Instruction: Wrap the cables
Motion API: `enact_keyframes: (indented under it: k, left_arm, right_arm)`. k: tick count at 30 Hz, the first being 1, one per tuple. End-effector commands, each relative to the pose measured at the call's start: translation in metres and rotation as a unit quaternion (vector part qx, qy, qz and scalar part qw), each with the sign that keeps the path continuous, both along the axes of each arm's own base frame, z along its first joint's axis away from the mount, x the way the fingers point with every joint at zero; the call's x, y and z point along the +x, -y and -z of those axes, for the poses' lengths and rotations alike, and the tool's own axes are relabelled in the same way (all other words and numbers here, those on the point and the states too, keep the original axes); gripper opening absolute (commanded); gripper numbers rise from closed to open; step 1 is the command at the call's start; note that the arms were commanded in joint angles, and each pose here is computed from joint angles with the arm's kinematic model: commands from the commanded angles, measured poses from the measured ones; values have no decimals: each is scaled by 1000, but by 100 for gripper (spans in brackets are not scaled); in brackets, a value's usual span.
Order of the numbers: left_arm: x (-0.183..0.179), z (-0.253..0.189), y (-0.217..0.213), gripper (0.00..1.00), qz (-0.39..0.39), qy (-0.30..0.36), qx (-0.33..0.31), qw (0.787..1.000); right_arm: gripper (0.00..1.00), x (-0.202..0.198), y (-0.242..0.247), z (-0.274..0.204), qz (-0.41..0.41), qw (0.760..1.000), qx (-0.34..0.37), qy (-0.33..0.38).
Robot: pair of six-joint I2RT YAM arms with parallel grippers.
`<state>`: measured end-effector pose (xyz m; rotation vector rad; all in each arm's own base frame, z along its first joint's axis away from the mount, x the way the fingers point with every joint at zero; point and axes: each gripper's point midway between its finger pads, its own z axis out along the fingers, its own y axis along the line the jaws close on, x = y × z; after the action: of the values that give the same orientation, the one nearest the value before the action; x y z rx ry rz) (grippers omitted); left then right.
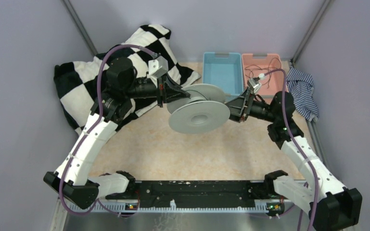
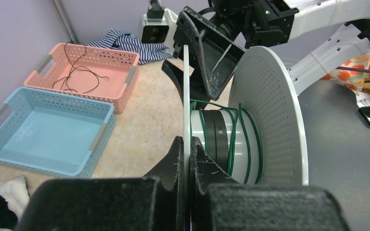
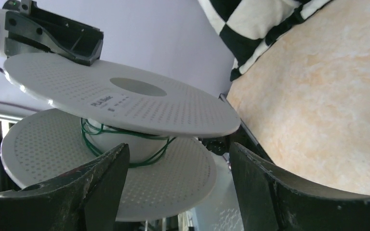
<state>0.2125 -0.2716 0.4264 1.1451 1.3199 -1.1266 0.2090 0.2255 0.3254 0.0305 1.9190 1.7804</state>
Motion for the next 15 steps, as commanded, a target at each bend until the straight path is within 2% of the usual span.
enact_keyframes:
  k: [1,4,11,15]
  left_arm:
    - [-9,-26,0,0,18,50,-31,998]
    - [-10,-28,0,0,20,51,-34,998]
    - [-5,-29,1,0,11,54,-38,998]
    - [-1,-31,0,0,-2,60,-43,997]
  right_arm:
    - [75,-7,-18,-17,-29,999,22,37]
    - [68,-4,-19,-12,-25,999,20,32]
    - [27,-1,-19,4,-20,999,14,20]
    - [13,-1,-19,14,-21,1000,6,14]
